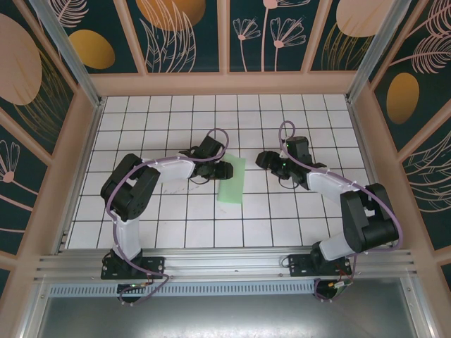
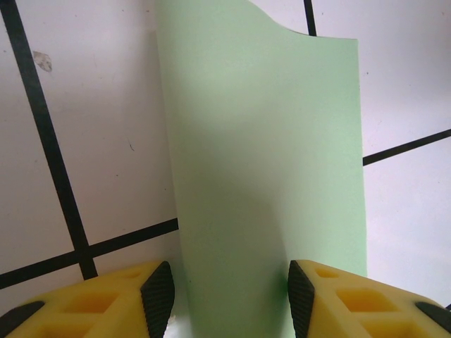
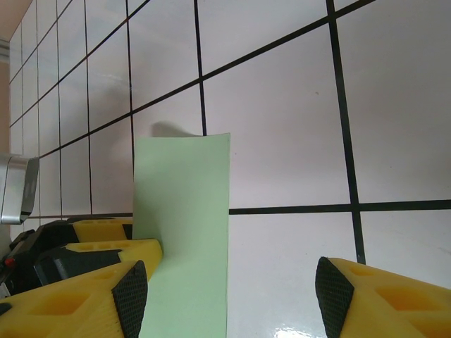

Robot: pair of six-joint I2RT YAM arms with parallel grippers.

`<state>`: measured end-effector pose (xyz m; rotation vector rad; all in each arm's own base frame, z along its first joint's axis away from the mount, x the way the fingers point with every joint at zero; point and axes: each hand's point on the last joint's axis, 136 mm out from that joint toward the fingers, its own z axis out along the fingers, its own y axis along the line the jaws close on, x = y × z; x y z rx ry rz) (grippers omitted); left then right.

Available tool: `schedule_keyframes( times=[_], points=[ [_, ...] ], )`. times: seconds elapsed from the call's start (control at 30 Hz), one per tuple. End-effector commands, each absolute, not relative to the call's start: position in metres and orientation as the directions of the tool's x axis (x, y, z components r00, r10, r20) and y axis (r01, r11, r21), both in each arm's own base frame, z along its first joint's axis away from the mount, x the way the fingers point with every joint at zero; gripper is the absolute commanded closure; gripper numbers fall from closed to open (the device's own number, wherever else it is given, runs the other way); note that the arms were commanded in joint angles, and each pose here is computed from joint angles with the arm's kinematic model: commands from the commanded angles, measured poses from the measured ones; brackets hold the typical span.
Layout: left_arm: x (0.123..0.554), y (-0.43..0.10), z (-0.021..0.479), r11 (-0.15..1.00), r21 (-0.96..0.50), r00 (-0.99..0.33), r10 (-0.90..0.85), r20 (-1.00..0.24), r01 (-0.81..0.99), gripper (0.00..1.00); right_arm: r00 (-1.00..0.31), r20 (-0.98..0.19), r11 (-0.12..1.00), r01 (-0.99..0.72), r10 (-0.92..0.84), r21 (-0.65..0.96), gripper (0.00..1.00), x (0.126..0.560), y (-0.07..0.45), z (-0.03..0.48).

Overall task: Fold a paper plane with a square sheet of paper (fold left side to right side)
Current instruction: First fold in half a square sheet of paper at the center of the table.

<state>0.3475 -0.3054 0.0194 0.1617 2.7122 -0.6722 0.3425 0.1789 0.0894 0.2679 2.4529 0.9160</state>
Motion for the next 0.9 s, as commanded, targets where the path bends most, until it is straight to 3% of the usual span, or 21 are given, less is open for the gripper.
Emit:
schedule_keyframes(
  times=[0.0, 0.87],
  points=[
    [0.3362, -0.2969, -0.0185, 0.913, -0.366, -0.953, 0.07, -0.296, 0.181, 0.49, -0.852, -0.408, 0.746, -0.032, 0.328, 0.665, 0.33, 0.3452, 0.1858, 0.0981],
    [0.3341, -0.2917, -0.0185, 0.92, -0.344, -0.95, 0.082, -0.301, 0.188, 0.52, -0.862, -0.402, 0.749, -0.039, 0.31, 0.662, 0.32, 0.3436, 0.1913, 0.0939]
  ],
)
